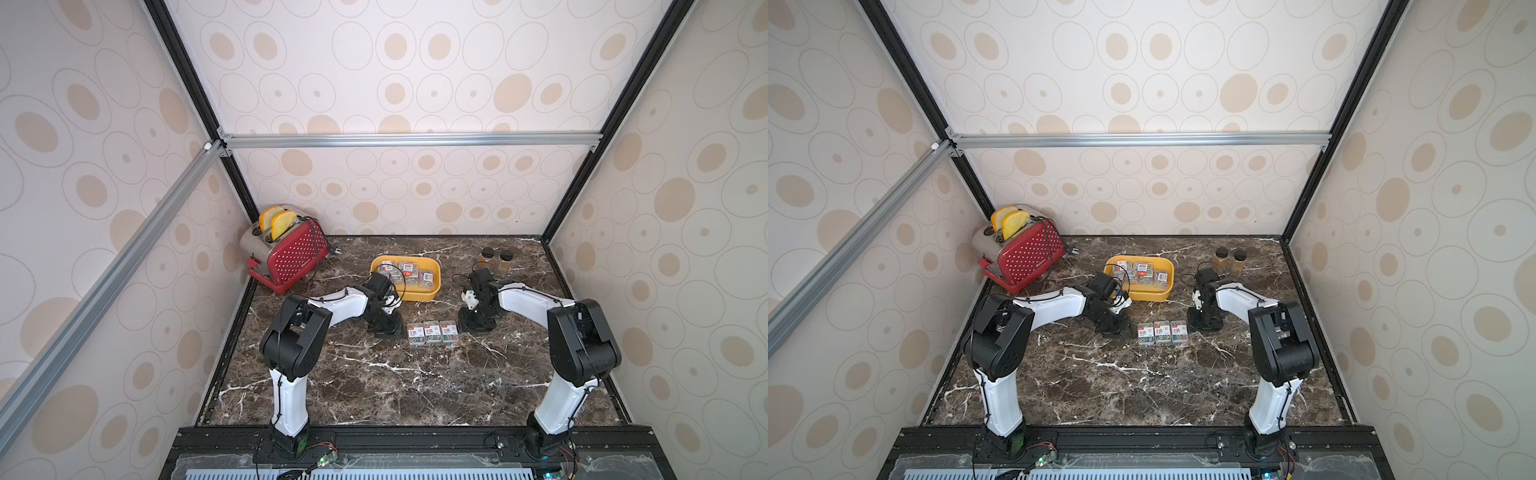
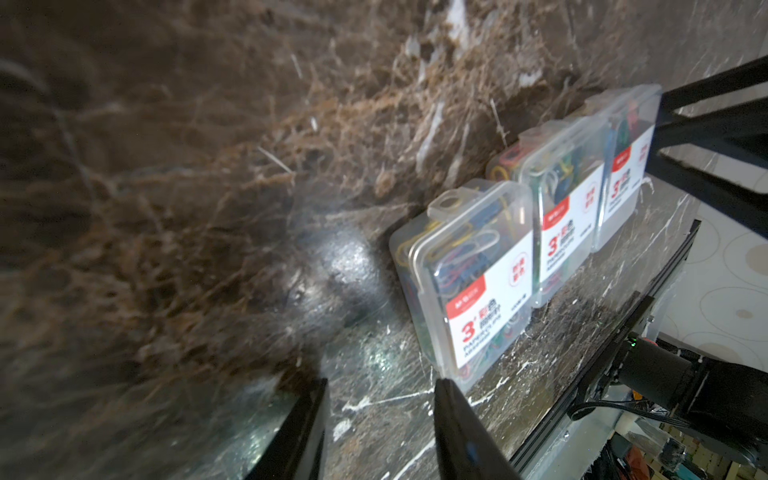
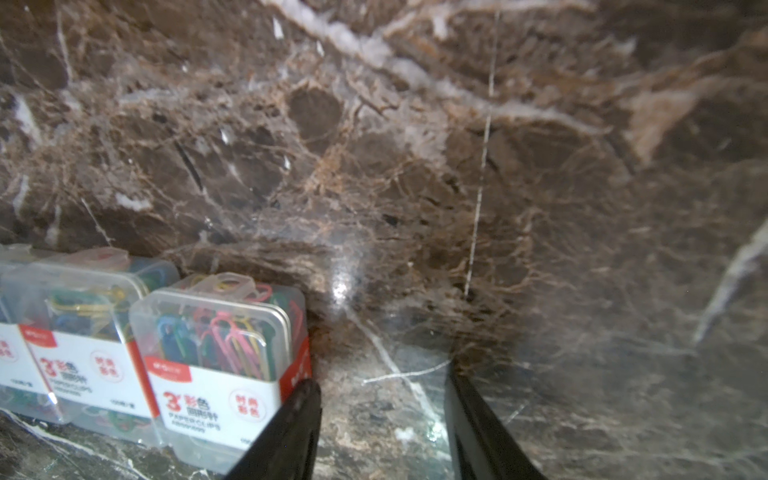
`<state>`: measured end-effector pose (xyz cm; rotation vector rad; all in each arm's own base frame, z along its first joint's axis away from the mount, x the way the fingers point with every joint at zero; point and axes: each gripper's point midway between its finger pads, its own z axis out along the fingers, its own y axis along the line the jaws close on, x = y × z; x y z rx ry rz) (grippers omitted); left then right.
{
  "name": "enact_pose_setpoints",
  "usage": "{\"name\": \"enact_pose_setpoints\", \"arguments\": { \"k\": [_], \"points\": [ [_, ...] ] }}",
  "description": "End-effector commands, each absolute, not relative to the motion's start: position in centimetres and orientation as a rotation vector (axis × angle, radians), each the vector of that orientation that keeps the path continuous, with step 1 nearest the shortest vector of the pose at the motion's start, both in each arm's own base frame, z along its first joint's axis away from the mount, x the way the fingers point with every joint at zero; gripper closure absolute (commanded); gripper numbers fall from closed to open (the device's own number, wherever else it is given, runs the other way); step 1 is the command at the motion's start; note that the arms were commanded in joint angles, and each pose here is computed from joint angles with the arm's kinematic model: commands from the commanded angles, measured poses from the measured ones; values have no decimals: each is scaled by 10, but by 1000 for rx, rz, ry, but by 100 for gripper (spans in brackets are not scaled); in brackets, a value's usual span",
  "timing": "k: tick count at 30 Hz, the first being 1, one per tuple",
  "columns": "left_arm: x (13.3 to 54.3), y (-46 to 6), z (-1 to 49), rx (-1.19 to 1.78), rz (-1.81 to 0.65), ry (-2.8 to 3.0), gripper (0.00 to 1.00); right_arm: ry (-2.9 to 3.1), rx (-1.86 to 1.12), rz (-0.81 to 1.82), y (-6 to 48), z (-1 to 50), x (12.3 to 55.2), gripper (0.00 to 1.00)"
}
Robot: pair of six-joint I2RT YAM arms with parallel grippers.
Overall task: Take the paper clips out of the storage box
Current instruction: Adjust the boxed paper clips at the center of the board, then pick up the boxed paper clips from the storage box.
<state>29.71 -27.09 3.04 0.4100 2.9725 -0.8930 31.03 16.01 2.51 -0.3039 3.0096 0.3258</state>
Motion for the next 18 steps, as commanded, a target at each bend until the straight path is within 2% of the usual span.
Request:
{"name": "enact_pose_setpoints", "arguments": {
  "k": [1,8,15,18],
  "points": [
    [304,-270,49,454,-840,2922,50,3006,-309,299,158,34,306,41],
    [312,-264,73,485,-755,2879,39,2938,-315,253,151,61,311,32],
    [337,-244,128,473,-641,2739,30,2845,-377,256,155,100,325,20],
    [354,-233,154,448,-592,2674,27,2818,-405,292,161,114,330,9]
  ]
}}
